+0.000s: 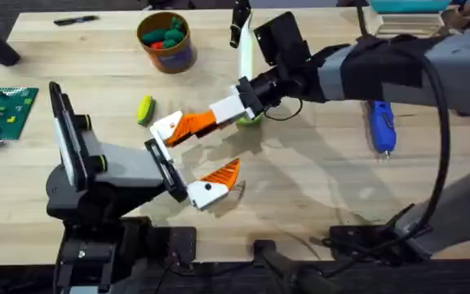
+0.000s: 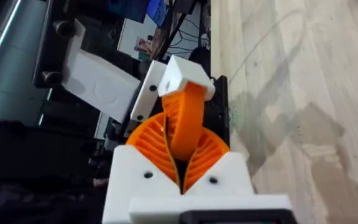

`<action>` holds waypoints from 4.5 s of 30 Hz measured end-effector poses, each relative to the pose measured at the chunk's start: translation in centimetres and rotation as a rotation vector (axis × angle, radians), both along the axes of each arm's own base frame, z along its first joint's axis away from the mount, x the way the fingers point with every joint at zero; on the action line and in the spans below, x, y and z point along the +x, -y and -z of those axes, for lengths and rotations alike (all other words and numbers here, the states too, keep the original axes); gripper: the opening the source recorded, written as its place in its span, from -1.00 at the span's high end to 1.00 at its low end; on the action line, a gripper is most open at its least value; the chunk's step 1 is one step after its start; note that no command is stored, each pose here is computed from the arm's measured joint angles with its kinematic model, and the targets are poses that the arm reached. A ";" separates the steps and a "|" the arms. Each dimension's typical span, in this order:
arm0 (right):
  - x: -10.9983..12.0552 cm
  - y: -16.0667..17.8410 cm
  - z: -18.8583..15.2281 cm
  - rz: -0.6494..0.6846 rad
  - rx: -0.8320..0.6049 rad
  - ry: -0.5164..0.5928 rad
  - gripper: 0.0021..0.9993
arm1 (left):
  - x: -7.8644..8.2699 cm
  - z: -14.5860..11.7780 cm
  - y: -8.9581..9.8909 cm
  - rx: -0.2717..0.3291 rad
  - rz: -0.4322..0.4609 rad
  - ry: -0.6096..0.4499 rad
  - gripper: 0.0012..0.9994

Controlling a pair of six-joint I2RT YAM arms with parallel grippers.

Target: Pick up the gripper from the table and insert it into the empty holder that is missing its gripper. Then pick up a screw, insert it into the mounting hole, and use the screwdriver to tighten it. Finally, clean up the table by picking up the vegetable and placing it into the bucket.

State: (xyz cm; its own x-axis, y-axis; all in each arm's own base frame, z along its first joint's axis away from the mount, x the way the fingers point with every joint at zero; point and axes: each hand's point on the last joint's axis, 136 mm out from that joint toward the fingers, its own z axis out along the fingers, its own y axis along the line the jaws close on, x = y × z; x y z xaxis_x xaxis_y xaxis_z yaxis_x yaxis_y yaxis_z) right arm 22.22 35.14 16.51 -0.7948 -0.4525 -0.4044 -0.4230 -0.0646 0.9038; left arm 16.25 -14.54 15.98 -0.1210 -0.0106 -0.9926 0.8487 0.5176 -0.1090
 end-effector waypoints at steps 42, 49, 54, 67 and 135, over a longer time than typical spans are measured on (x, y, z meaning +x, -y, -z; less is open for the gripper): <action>0.5 -0.9 1.0 0.069 -0.102 -0.064 0.90 | 0.2 0.2 -0.2 -0.027 -0.016 -0.056 -0.97; 0.4 -0.9 1.0 0.068 -0.107 -0.073 0.51 | -0.3 0.1 0.1 -0.026 0.020 -0.052 -0.97; 0.0 -1.3 1.2 0.063 -0.117 -0.072 0.27 | -0.8 0.1 0.5 -0.024 0.051 -0.048 -0.97; 0.8 -0.7 1.5 0.079 -0.118 -0.090 -0.35 | -1.4 0.1 0.8 -0.015 0.093 -0.026 -0.97; 6.1 14.5 7.6 0.539 -1.203 0.305 -0.97 | -2.3 0.1 1.3 -0.020 0.151 -0.031 -0.97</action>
